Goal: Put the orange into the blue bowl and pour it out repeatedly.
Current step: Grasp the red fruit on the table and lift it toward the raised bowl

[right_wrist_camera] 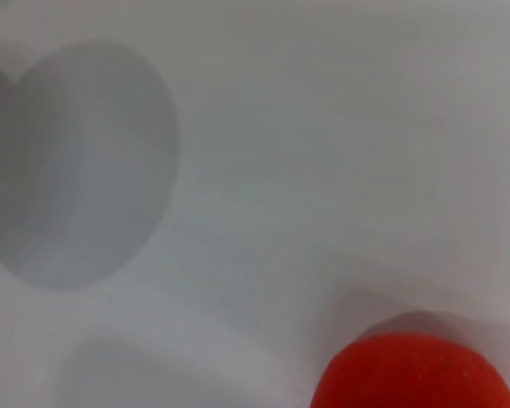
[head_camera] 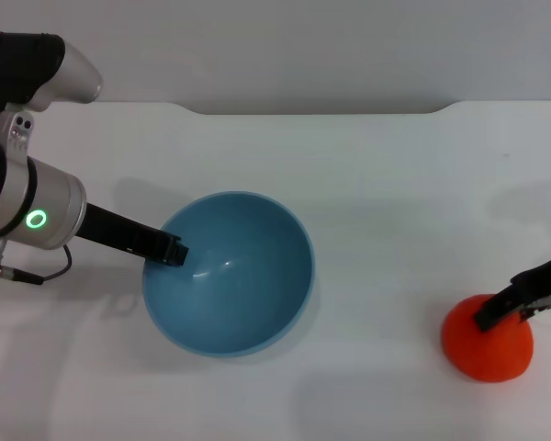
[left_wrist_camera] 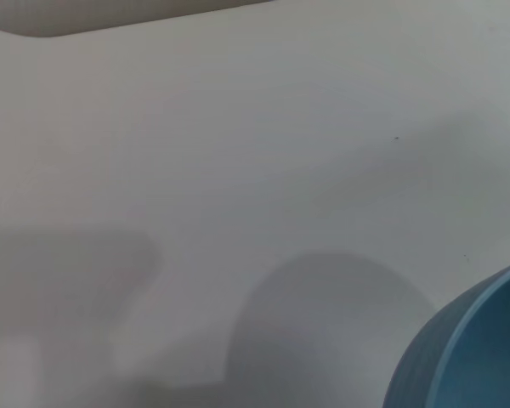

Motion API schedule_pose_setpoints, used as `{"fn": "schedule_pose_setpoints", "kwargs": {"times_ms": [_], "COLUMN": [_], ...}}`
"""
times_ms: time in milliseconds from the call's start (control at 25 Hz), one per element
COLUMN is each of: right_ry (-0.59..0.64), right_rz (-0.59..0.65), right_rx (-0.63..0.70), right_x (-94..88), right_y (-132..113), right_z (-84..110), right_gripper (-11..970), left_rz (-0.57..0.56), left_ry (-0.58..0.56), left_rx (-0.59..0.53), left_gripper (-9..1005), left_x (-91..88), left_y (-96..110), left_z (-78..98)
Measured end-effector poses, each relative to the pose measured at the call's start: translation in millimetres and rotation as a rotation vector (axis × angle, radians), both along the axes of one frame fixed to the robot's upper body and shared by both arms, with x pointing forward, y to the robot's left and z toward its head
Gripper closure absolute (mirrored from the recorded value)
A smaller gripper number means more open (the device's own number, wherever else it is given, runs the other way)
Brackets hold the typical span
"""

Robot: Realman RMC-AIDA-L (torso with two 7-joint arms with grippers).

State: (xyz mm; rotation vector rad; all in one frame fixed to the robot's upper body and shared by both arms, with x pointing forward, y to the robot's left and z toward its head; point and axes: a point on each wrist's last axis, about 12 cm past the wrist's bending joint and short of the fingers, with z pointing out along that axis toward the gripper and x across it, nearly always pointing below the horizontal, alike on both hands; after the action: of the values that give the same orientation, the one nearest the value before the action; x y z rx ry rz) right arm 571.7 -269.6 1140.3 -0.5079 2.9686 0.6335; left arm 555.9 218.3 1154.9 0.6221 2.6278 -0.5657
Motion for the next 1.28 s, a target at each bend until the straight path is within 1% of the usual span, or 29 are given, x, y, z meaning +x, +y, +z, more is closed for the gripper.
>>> {"fn": "schedule_pose_setpoints", "kwargs": {"times_ms": [160, 360, 560, 880, 960, 1120, 1280], "right_ry": [0.008, 0.012, 0.027, 0.006, -0.013, -0.082, -0.154], "right_rz": [0.022, 0.023, 0.025, 0.030, 0.020, 0.008, 0.016], "right_rx": [-0.007, -0.009, -0.008, -0.020, -0.020, 0.006, 0.035], "right_x": [3.5, 2.9, -0.8, -4.3, -5.2, -7.7, -8.6], "right_y": [7, 7, 4, -2, -5, -9, -11], "right_z": [-5.0, -5.7, -8.0, -11.1, -9.0, 3.1, 23.5], "right_gripper": [364, 366, 558, 700, 735, 787, 826], "left_rz": [0.001, 0.002, 0.006, -0.003, -0.003, -0.002, -0.016], "left_ry": [0.001, 0.006, 0.006, 0.001, -0.004, -0.006, -0.004], "left_rx": [0.000, 0.001, -0.001, 0.002, 0.001, 0.001, 0.005], "left_gripper": [999, 999, 999, 997, 998, 998, 998], "left_x": [-0.2, -0.7, 0.3, 0.5, 1.3, 2.1, 1.7], "left_y": [0, 1, 2, 0, -1, -1, -5], "left_z": [-0.5, -1.0, -0.4, 0.3, 0.9, 0.7, -0.4]}}
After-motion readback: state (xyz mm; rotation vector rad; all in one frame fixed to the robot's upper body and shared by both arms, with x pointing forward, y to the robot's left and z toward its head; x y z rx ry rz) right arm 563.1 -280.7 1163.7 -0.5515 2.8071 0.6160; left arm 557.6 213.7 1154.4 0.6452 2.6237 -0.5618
